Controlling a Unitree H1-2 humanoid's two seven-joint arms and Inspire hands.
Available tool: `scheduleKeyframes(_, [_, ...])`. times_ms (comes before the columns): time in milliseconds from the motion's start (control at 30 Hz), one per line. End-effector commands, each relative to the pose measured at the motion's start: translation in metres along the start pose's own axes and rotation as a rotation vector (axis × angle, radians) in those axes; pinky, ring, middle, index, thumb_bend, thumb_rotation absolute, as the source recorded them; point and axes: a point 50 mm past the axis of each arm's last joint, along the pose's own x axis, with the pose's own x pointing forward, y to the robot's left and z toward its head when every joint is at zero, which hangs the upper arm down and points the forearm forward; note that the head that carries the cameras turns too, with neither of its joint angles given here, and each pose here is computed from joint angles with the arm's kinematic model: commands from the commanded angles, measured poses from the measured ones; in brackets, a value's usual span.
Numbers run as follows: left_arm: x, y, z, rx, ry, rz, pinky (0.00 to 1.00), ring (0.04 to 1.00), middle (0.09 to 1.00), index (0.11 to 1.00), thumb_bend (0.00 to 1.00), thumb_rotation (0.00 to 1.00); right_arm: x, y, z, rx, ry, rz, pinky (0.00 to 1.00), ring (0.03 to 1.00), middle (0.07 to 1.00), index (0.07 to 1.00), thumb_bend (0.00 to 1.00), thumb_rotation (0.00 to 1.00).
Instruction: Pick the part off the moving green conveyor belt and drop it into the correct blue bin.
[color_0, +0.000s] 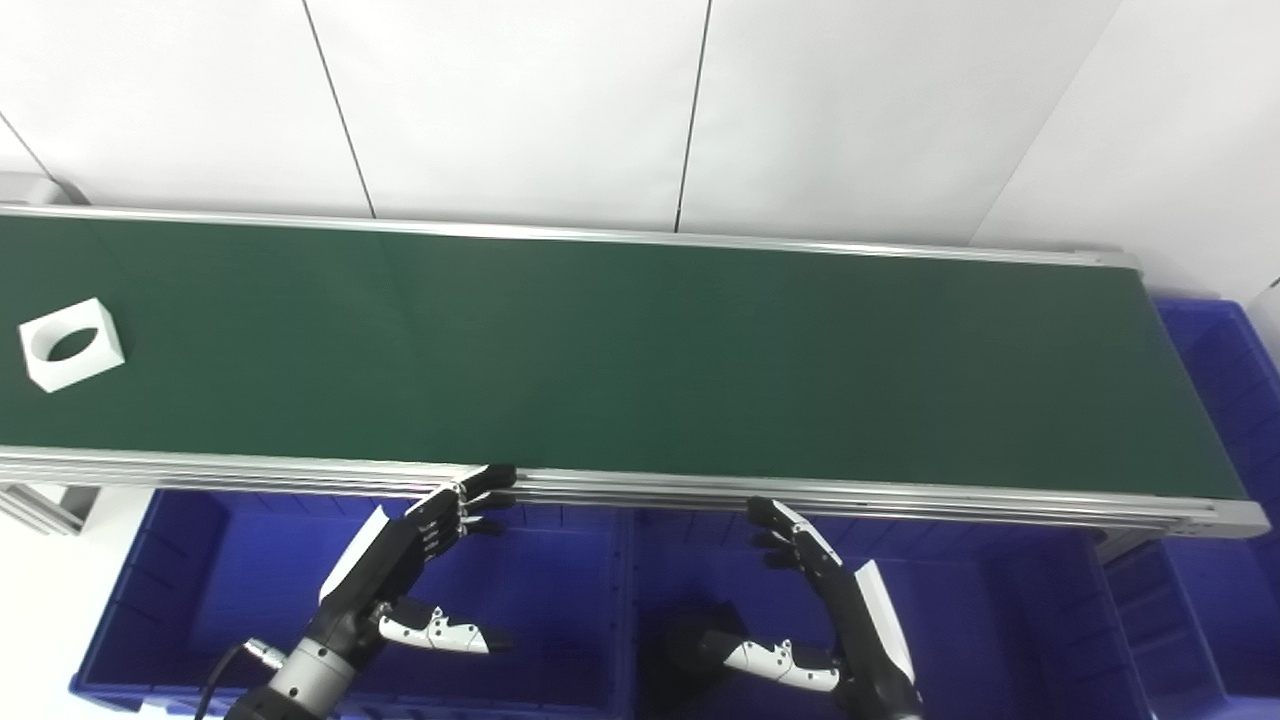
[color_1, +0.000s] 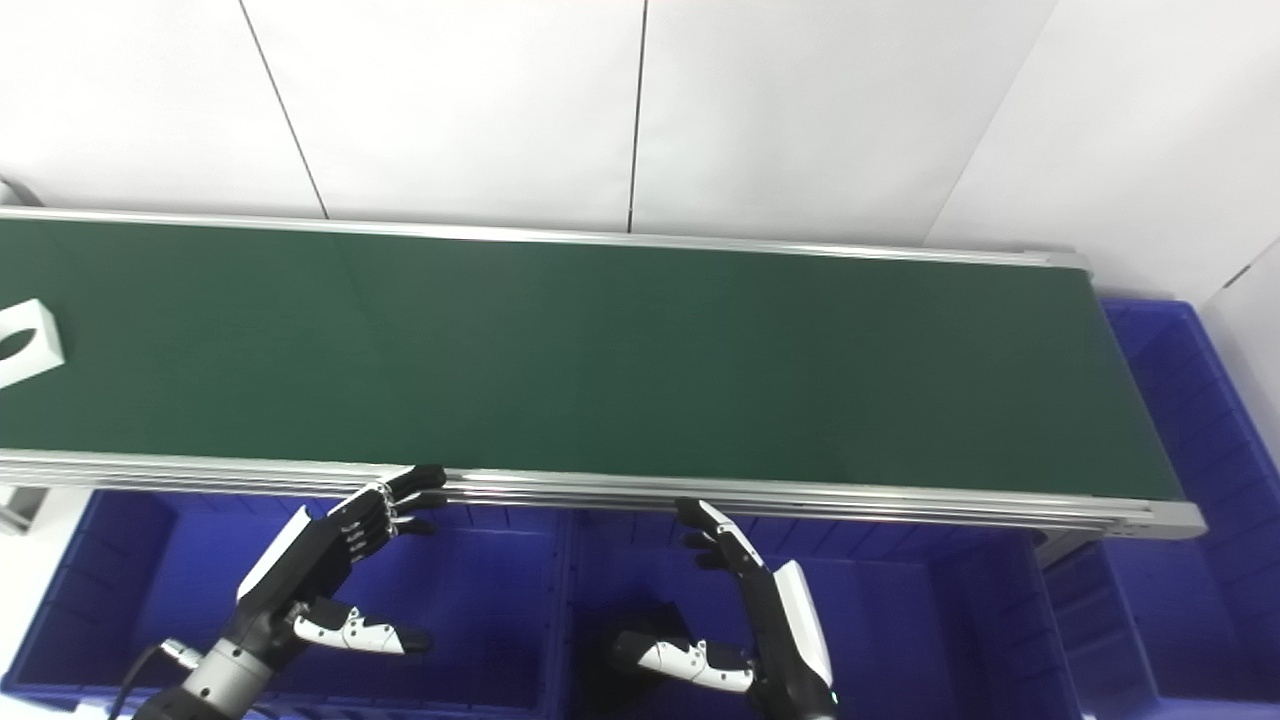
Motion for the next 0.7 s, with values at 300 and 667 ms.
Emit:
scheduleKeyframes(300, [0.0069, 0.0045, 0.0106, 0.01, -0.062, 0.003, 0.74, 0.844, 0.891, 0.858, 0.86, 0.06, 0.0032, -0.0016, 0.007, 0.005, -0.042, -0.025, 0.73, 0.781, 0.83, 0.848, 0.91, 0.41])
scheduleKeyframes(667, [0.0064, 0.0043, 0.0086, 0.008, -0.057, 0.006, 0.73, 0.848, 0.901, 0.852, 0.86, 0.08, 0.0034, -0.0021, 0.0076, 0.009, -0.033, -0.025, 0.72, 0.778, 0.828, 0.849, 0.91, 0.41])
